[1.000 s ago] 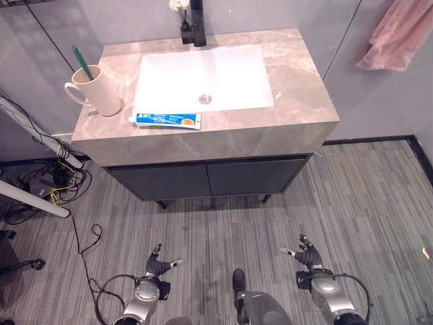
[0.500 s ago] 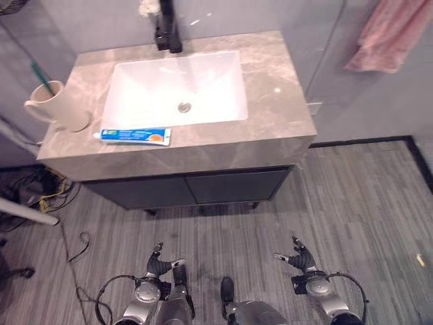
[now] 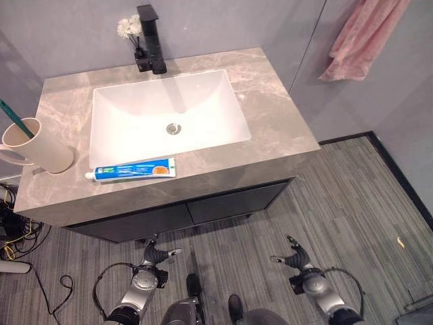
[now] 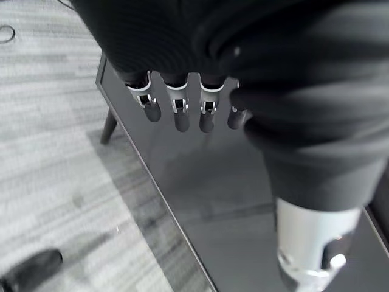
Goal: Put brush and paste in cup on sink, flatten towel.
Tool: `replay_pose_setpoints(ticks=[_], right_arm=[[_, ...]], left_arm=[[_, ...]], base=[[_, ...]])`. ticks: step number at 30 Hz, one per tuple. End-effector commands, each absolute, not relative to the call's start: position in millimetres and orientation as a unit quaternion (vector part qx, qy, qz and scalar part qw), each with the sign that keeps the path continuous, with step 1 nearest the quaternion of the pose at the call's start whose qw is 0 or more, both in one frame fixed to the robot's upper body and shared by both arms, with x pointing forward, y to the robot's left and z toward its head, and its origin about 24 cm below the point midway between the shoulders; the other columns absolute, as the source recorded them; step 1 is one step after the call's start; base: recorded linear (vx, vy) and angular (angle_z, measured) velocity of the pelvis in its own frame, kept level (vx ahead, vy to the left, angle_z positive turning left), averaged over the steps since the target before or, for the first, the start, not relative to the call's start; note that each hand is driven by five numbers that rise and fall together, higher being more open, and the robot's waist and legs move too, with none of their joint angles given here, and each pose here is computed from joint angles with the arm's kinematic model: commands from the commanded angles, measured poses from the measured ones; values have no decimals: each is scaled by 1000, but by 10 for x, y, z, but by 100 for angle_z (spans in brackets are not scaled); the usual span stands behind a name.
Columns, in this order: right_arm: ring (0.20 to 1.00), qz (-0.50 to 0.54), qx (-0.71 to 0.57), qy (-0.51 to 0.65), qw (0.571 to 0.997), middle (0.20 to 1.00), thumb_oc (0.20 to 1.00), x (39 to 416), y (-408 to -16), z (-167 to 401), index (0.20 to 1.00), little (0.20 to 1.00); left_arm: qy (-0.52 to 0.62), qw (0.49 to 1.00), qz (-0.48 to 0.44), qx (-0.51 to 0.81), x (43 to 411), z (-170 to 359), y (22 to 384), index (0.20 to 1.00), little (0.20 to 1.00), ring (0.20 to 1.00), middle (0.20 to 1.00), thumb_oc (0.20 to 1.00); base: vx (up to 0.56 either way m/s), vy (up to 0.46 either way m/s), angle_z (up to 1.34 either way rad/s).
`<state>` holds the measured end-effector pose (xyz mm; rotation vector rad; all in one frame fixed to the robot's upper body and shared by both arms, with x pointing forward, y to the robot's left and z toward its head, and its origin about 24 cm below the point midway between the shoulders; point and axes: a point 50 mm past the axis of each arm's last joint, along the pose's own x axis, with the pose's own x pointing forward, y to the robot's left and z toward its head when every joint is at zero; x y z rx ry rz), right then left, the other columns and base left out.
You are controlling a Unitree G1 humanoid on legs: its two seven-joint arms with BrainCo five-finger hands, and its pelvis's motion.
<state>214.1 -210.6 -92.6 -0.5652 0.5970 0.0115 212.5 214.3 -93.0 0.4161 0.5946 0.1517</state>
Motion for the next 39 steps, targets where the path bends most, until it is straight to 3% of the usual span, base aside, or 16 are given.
replay_pose_setpoints(ticks=[1,14,39], right_arm=[[1000,-5,-269,280,921,1000,1000,2118,-2131,-900,1000,1000],[1000,-6,-273,259,927,1000,1000,2134,-2053,-871,1000,1000],[1000,11,-323,267,908,1000,1000,2110,-2182,-878,1000,1000]], left_arm=[[261,932,72,241,2164,-833,2260,1000,1000,1000,1000,1000],[249,913,31,321,2171,-809,2291,1000,1000,1000,1000,1000],[266,908,23,322,2047,-919,2219,1000,1000,1000,1000,1000]], base=[[117,192,0],[54,112,0],[68,-81,16]])
